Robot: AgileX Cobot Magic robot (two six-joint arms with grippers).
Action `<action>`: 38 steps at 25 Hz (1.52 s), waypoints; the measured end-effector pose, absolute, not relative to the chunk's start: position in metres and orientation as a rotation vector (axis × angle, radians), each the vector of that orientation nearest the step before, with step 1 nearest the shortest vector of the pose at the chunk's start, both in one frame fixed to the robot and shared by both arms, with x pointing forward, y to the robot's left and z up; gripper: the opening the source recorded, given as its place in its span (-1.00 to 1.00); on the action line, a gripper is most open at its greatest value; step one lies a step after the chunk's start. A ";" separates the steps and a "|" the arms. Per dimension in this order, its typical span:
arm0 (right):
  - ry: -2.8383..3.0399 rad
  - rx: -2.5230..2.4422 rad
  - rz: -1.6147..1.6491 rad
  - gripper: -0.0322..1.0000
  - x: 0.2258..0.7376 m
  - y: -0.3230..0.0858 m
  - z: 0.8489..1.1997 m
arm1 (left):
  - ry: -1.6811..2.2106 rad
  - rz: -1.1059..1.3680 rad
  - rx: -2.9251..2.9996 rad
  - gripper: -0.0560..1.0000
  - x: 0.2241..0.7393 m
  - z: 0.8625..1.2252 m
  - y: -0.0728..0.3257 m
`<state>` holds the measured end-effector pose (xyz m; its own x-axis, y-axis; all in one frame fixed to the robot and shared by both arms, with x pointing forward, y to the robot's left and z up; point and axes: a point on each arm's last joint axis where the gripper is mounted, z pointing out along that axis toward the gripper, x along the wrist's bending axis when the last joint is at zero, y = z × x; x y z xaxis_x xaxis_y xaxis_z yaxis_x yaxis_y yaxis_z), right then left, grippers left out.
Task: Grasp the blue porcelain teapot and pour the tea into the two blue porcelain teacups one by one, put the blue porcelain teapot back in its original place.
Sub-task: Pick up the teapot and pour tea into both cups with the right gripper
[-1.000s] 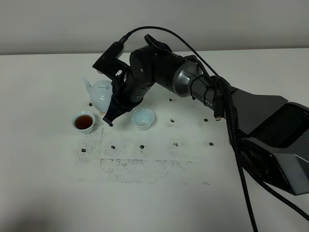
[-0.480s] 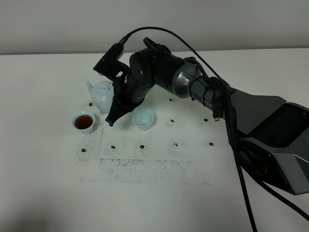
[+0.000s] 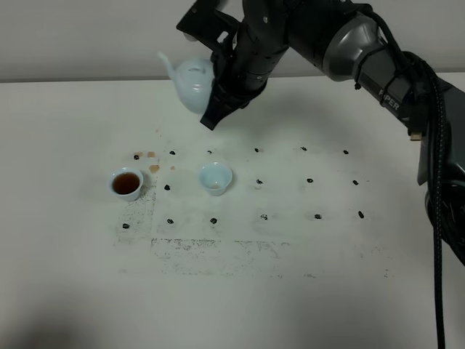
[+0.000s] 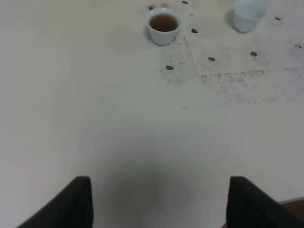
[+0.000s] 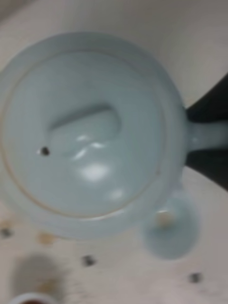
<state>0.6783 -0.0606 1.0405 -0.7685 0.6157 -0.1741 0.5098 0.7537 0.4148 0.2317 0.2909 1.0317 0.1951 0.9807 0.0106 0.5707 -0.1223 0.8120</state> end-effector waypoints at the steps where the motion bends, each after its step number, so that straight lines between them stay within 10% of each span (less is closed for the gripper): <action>1: 2.668 0.882 0.465 -0.79 0.679 -0.066 1.039 | 1.457 0.759 1.786 0.26 0.232 1.032 0.291; 38: 2.595 0.847 0.402 -0.79 0.650 -0.104 1.055 | 1.457 0.759 1.786 0.26 0.232 1.032 0.291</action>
<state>0.6496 -0.1038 1.0548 -0.7461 0.6108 -0.2650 0.5020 0.7775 0.3788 0.2317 0.2909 1.0317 0.1951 0.9807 0.0106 0.5707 -0.1223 0.8120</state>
